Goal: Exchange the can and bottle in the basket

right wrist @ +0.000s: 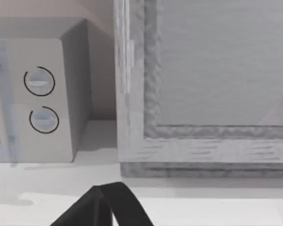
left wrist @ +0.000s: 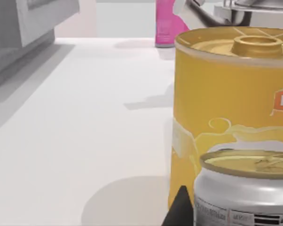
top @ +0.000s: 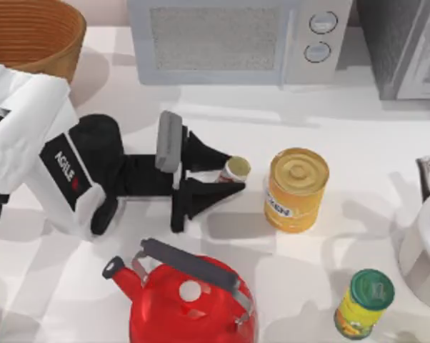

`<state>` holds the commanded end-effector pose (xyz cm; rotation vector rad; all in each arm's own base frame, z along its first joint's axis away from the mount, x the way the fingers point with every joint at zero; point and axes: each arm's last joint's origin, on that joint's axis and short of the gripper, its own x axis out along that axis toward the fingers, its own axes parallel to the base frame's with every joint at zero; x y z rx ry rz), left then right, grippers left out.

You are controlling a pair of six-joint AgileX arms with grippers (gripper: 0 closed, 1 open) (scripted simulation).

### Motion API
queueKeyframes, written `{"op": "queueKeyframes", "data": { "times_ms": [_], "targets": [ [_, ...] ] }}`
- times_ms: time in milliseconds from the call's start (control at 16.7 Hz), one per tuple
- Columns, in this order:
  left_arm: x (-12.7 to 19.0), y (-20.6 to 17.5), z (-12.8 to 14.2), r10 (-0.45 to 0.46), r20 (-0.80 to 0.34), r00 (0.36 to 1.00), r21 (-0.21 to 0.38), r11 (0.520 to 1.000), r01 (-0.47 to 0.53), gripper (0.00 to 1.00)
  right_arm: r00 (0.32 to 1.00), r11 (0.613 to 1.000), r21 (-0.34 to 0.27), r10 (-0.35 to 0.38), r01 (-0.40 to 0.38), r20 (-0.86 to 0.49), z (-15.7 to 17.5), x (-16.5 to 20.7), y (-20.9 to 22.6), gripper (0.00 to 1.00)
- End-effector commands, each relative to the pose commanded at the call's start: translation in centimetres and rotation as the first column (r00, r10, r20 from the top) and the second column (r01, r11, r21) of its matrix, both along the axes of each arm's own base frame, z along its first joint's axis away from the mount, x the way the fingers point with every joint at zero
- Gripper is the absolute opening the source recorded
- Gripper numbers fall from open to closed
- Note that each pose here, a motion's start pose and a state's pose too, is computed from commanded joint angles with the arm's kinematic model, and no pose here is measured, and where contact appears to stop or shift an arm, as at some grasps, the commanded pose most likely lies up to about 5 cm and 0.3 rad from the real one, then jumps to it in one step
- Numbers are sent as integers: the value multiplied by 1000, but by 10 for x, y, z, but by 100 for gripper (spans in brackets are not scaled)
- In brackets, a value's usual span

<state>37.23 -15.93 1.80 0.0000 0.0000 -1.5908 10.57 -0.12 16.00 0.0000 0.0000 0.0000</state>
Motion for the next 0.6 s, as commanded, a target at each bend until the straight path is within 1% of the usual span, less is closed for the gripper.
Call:
{"op": "queueKeyframes", "data": {
  "times_ms": [480,540,600],
  "targets": [
    [0,0,0,0,0,1000,0,1000,0,98,1000,1000,0,0,0,0,0,0,0,100],
    [0,0,0,0,0,1000,0,1000,0,100,1000,1000,0,0,0,0,0,0,0,100],
    [0,0,0,0,0,1000,0,1000,0,100,1000,1000,0,0,0,0,0,0,0,100]
  ]
}}
